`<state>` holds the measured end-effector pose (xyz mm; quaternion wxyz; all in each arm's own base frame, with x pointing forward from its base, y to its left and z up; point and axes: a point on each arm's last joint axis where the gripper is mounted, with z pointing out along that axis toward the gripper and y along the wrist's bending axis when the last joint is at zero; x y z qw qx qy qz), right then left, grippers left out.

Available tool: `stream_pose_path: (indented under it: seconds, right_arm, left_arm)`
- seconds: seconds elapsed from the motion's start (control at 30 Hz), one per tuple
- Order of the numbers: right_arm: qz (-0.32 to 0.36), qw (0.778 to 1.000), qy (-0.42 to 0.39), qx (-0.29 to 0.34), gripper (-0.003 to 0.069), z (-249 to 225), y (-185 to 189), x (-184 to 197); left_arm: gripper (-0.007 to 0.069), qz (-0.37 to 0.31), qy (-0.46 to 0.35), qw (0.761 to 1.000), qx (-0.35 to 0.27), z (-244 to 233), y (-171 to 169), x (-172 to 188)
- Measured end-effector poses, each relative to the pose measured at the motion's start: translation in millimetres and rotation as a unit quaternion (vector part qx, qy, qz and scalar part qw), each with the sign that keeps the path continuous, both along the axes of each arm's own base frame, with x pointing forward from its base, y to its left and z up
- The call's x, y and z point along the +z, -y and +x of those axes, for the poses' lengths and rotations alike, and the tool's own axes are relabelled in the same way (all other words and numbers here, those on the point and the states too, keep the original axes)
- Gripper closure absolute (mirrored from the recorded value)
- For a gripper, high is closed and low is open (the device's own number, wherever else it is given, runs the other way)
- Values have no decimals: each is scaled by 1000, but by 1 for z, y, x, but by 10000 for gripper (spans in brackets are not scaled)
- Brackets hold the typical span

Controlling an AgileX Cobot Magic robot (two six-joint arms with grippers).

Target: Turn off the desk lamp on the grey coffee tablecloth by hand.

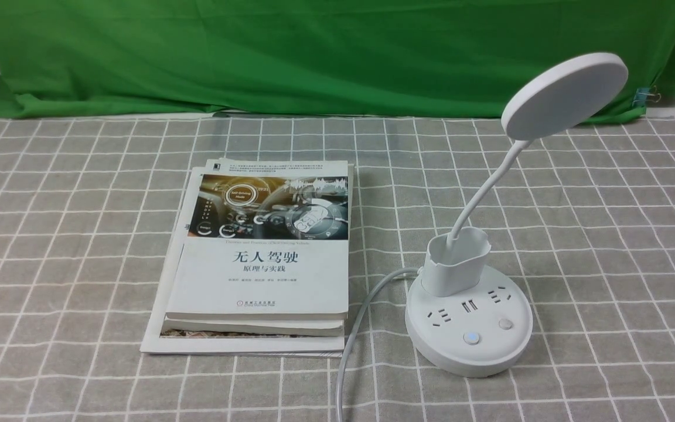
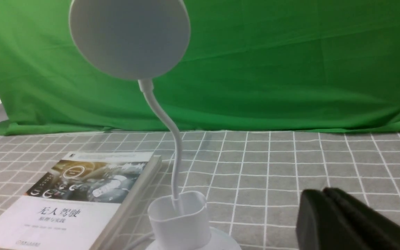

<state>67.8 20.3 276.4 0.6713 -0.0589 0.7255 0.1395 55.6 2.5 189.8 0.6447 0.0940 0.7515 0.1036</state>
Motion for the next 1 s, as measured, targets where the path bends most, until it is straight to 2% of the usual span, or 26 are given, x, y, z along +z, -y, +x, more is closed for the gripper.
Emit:
stream_pose_path:
  seconds: [0.5,0.77,0.83,1.0]
  right_arm:
    - [3,1000,-6,-1,621,1,0,-7]
    - [8,999,16,-52,621,-12,10,-49]
    - [8,997,-6,-71,621,-12,12,-74]
    - [-1,994,-62,-87,621,-13,13,-89]
  left_arm:
    - [606,0,0,1000,0,0,0,0]
    - [606,-1,0,1000,0,0,0,0]
    - [606,-1,0,1000,0,0,0,0]
    - [606,-1,0,1000,0,0,0,0]
